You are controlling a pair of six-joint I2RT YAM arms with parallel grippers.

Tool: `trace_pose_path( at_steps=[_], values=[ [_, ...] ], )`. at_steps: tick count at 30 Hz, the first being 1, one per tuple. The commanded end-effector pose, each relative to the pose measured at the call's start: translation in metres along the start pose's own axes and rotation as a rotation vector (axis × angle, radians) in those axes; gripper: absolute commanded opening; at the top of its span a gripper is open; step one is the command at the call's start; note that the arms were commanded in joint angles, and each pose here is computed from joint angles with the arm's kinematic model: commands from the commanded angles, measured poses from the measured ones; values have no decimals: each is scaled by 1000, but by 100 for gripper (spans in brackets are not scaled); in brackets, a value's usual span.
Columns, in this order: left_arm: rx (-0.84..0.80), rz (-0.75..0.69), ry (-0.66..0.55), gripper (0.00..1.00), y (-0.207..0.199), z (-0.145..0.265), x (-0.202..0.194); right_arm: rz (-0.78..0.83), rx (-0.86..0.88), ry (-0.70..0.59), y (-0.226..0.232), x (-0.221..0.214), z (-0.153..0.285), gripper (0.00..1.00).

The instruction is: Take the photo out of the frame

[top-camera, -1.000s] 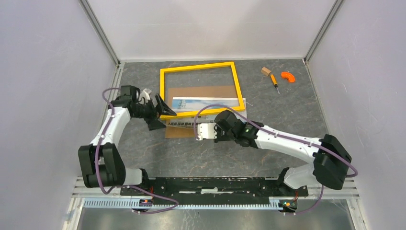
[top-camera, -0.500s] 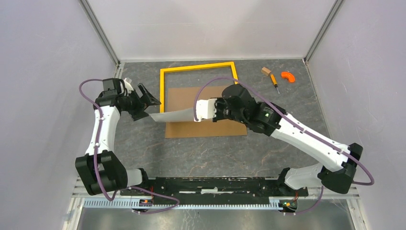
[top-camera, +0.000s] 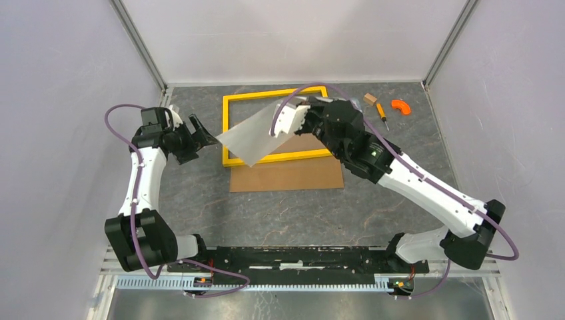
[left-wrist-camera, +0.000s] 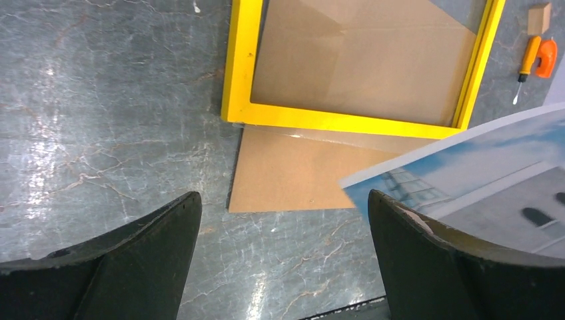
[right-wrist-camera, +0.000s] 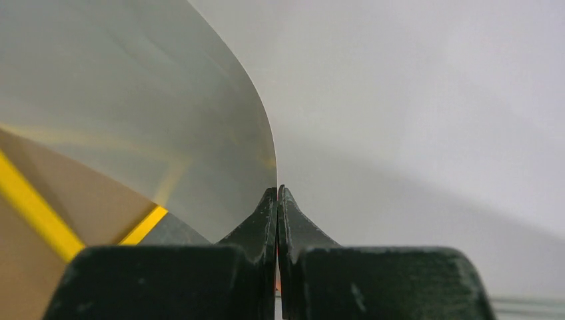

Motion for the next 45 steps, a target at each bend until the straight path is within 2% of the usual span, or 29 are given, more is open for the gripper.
trace_pose_path(
  at_steps=[1,6,11,19,25,30,35,45],
  values=[
    [-3,-62,-101,100,-7,5,28,-60,-224,33,-47,-16,-20,0],
    [2,-52,-114,100,-5,4,31,-47,-327,14,-54,-27,-50,0],
    [14,-54,-125,100,-2,5,34,-127,-373,-4,-50,-40,-81,0],
    [36,-39,-151,100,8,7,41,-23,-149,-245,85,-32,-94,0],
    [47,-22,-146,100,15,5,41,45,49,-269,169,-36,-128,0],
    [62,-20,-140,100,22,3,42,119,199,-312,229,-38,-134,0],
    [62,-10,-133,100,23,0,42,199,310,-294,269,-45,-137,0],
    [54,1,-123,100,22,-3,43,228,499,-236,319,-61,-140,0]
  ],
)
Point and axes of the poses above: each gripper's point midway between its finger pads, its own z axis back along the fingers, its own y axis along the line the jaws close on, x = y × z, the point moved 2 cm from there along z, back along the fingers, and after that the axes turned 15 degrees about z, right-handed, at the moved point
